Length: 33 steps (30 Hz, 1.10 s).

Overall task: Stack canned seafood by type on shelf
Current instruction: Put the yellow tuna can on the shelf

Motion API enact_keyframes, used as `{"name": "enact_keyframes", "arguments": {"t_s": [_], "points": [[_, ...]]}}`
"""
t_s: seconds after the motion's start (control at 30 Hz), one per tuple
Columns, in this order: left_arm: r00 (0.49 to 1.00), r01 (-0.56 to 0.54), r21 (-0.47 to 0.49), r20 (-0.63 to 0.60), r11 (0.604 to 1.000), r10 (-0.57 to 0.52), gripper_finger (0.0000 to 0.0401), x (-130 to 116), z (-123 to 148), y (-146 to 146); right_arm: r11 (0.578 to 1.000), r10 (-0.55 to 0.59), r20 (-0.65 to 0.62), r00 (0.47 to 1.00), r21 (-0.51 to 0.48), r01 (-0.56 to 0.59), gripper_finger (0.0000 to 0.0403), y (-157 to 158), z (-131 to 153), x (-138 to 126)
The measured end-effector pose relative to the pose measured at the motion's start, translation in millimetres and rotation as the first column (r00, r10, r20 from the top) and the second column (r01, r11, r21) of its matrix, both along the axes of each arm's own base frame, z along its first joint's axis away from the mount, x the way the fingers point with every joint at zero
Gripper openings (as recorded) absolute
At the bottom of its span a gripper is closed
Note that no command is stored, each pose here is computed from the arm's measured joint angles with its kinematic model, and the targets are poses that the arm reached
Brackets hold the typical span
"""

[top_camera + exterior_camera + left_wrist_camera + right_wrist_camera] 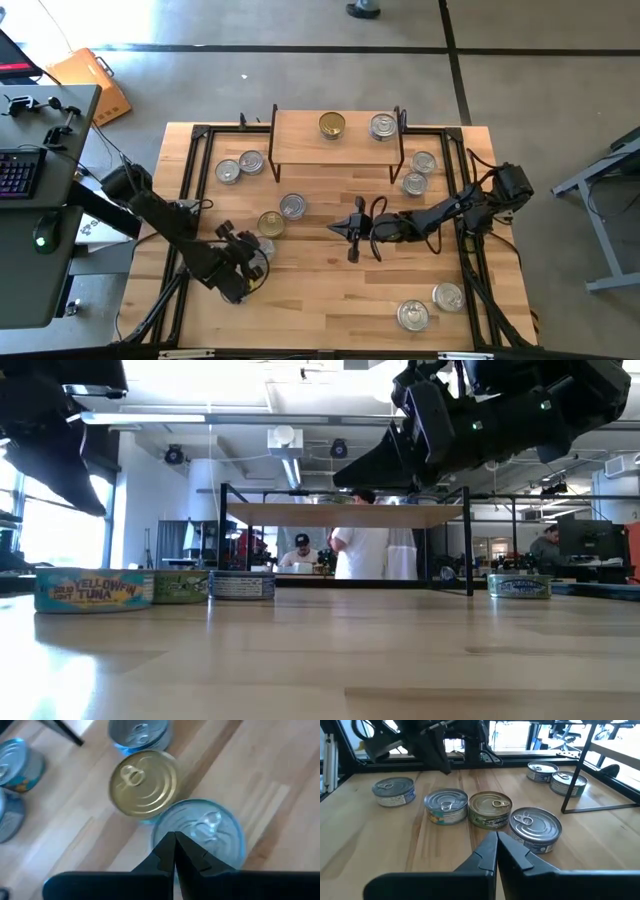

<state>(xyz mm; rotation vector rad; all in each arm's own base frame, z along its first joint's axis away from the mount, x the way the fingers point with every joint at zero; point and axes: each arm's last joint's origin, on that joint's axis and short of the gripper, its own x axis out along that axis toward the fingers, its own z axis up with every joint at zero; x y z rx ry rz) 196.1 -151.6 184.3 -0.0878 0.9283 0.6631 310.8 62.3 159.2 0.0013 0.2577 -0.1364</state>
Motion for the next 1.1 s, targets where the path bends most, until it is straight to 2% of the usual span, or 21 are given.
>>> {"name": "enact_keyframes", "arguments": {"t_s": [0.1,0.17,0.23,0.33,0.47,0.6,0.73,0.83,0.97,1.1], "points": [[0.983,0.117,0.041,0.137,0.992,-0.121,0.0008,9,-9,-8,1.0,-0.005,-0.01,1.0,0.017,0.005,0.0002,0,-1,0],[0.956,0.24,0.083,0.151,0.967,-0.25,0.0024,13,-15,-13,1.0,-0.006,-0.019,1.0,0.018,0.006,0.0002,0,-2,-1],[0.931,0.318,0.119,0.146,0.941,-0.333,0.0048,16,-19,-14,1.0,-0.006,-0.021,1.0,0.017,0.006,0.0002,0,-2,-1],[0.918,0.364,0.139,0.117,0.921,-0.38,0.0089,16,-25,-11,1.0,-0.007,-0.023,1.0,0.02,0.007,0.0002,0,-3,-1],[0.924,0.376,0.068,0.056,0.924,-0.379,0.0138,12,-33,-7,1.0,-0.006,-0.024,1.0,0.018,0.007,0.0002,0,-3,-1],[0.913,0.404,0.032,0.042,0.914,-0.405,0.0161,7,-33,-12,1.0,-0.006,-0.025,1.0,0.016,0.007,0.0002,0,-3,-1],[0.871,0.491,0.082,-0.043,0.867,-0.489,0.0162,1,-40,-19,1.0,-0.006,-0.025,1.0,0.017,0.006,0.0002,0,-3,-1],[0.858,0.51,0.104,-0.137,0.854,-0.496,0.0158,0,-53,-18,1.0,-0.007,-0.028,1.0,0.018,0.007,0.0002,0,-3,-1],[0.887,0.453,0.148,-0.169,0.879,-0.429,0.0134,5,-70,-15,1.0,-0.008,-0.036,0.999,0.022,0.009,0.0002,0,-4,-1],[0.903,0.423,0.162,-0.159,0.891,-0.4,0.0082,10,-76,-14,0.999,-0.013,-0.048,0.999,0.039,0.015,0.0002,0,-5,-1]]}}
